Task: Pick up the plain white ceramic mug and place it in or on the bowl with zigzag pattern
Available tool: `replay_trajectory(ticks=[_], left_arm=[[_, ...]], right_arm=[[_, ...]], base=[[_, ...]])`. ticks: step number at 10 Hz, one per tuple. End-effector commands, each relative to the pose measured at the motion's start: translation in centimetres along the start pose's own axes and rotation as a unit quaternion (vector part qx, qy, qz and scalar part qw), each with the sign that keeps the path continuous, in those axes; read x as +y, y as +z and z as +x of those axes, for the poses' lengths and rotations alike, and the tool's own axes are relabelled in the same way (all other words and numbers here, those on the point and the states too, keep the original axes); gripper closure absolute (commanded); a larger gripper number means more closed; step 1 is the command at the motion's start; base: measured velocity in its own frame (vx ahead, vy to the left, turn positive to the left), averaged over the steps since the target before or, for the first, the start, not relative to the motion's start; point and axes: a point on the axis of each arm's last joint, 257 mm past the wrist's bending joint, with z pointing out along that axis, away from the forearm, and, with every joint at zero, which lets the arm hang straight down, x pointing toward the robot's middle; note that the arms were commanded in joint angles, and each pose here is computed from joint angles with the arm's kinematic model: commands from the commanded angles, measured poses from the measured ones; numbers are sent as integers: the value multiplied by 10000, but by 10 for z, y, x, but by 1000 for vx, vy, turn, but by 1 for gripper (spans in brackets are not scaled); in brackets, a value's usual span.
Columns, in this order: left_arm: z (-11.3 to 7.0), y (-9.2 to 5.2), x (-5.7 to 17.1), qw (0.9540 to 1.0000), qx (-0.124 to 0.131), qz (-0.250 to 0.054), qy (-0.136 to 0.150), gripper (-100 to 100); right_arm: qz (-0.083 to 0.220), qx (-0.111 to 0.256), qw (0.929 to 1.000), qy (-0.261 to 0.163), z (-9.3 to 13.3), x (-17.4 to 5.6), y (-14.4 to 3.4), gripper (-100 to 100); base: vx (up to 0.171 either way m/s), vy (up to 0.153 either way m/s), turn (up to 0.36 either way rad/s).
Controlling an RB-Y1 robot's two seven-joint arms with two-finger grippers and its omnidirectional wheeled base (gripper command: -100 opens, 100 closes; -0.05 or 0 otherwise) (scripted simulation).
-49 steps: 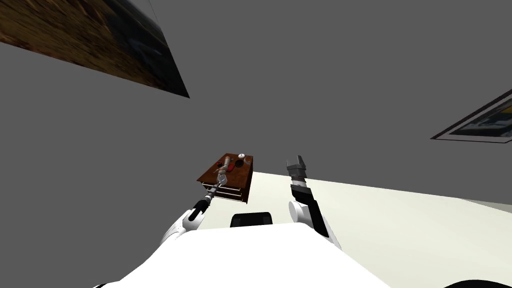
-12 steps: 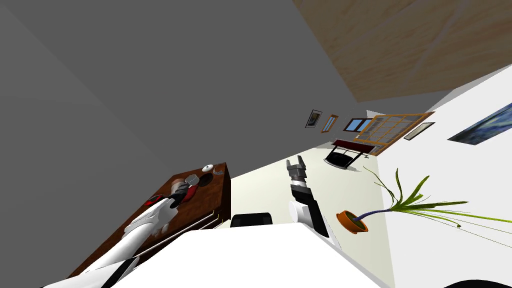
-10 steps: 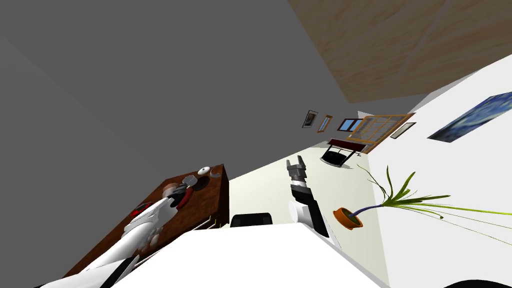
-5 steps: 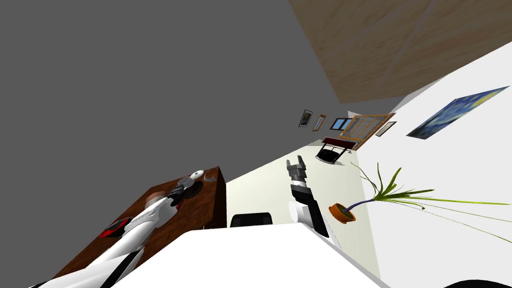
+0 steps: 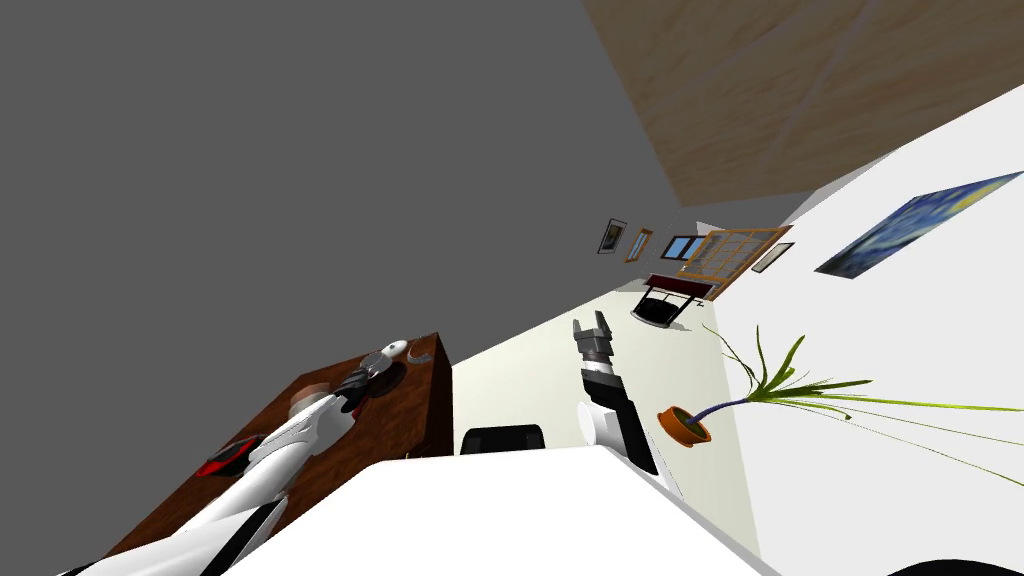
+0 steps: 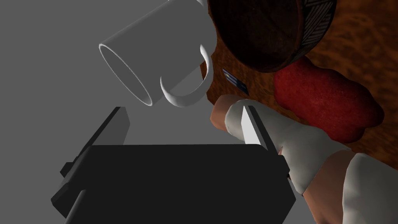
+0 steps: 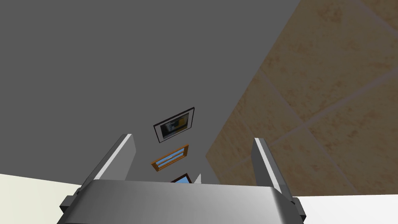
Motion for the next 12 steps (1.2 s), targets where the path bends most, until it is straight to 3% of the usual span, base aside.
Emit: replay_trajectory(ticks=[1,2,3,4,7,8,9,12], left_arm=[[0,0,0,10000,0,0,0,0],[-9,3,0,10000,-6,-55,-10,-100],[-17,5,-4,9999,-12,-63,80,-100],[-18,5,0,9999,-22,-103,-24,-100],[-40,9,-3,9998,-84,-173,49,-100],[-40,9,-3,9998,-84,-174,12,-100],[-53,10,-5,9997,-128,-201,40,-100],[-65,11,-7,9995,-182,-222,-123,-100]], right_arm=[[0,0,10000,0,0,0,0,0],[0,0,10000,0,0,0,0,0],[0,0,10000,1,0,0,0,0],[-1,0,10000,1,0,0,0,0],[0,0,10000,0,0,0,0,0],[0,0,10000,1,0,0,0,0],[0,0,10000,0,0,0,0,0],[0,0,10000,1,0,0,0,0]], base=[[0,0,0],[-12,-23,-86],[-34,-51,-143],[-29,-37,-42],[-23,-32,-68],[-17,-27,-43],[-19,-33,-74],[-17,-30,-57]])
